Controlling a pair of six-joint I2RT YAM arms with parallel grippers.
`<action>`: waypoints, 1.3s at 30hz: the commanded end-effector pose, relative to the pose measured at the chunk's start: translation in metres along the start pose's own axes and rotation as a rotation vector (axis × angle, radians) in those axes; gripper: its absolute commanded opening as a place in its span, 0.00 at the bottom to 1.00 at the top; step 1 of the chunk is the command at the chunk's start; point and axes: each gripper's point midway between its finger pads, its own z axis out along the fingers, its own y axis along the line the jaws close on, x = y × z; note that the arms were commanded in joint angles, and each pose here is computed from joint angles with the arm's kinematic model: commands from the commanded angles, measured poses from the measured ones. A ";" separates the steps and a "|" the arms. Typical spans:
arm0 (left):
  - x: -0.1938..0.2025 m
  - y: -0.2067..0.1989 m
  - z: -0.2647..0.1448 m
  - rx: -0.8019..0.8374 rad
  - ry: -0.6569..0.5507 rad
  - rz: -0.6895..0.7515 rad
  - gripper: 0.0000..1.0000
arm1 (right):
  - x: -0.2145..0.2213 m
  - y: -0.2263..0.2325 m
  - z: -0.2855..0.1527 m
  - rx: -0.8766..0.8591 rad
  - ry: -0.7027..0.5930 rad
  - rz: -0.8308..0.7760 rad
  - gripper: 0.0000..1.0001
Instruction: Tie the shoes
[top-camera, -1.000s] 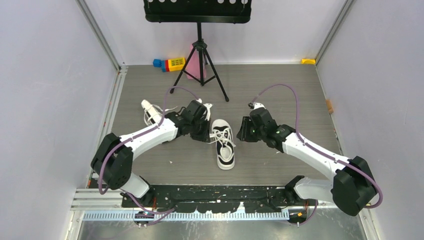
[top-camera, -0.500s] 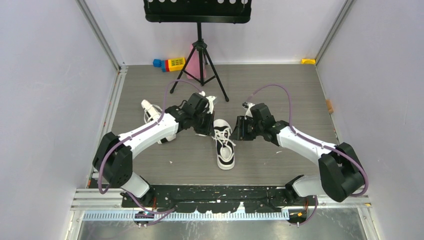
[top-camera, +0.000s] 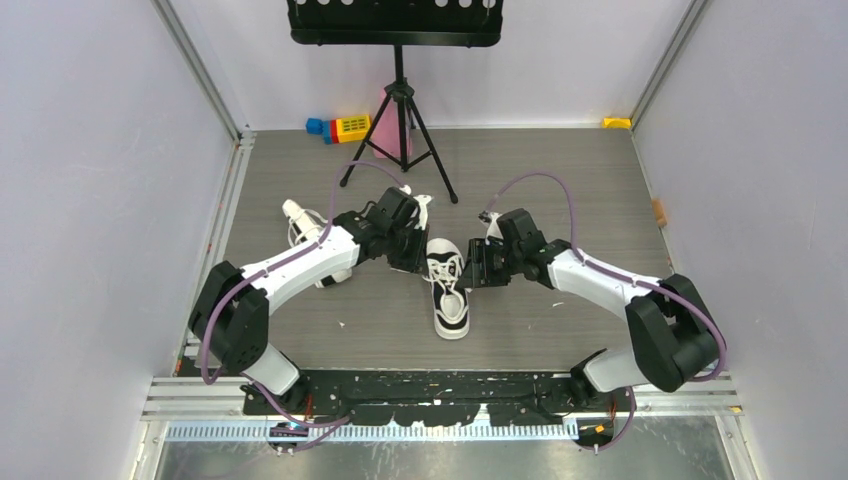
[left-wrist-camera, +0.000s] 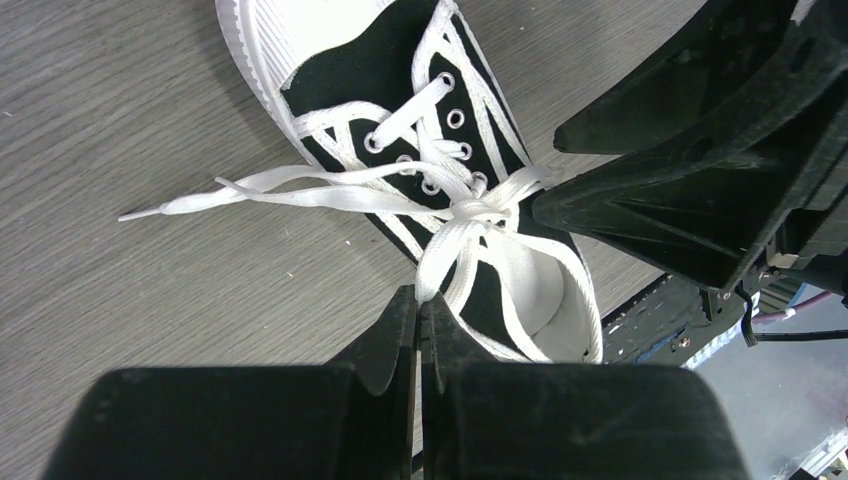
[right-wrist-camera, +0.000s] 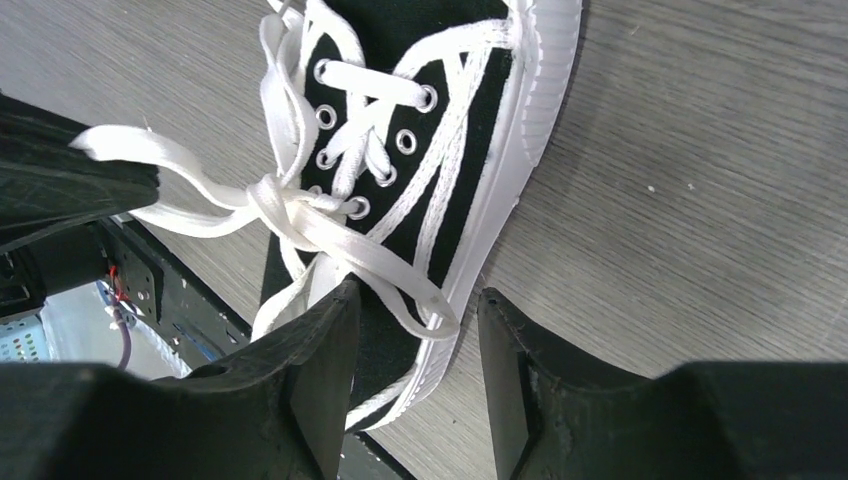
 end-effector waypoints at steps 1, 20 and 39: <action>0.001 0.001 0.002 0.004 0.009 0.016 0.00 | -0.009 0.008 0.002 -0.028 0.008 -0.033 0.53; 0.039 0.031 0.019 -0.097 0.132 0.005 0.00 | -0.009 -0.002 -0.012 0.072 0.011 -0.004 0.00; 0.023 0.014 0.017 -0.044 0.071 0.016 0.00 | -0.020 0.012 -0.018 0.039 0.003 -0.016 0.00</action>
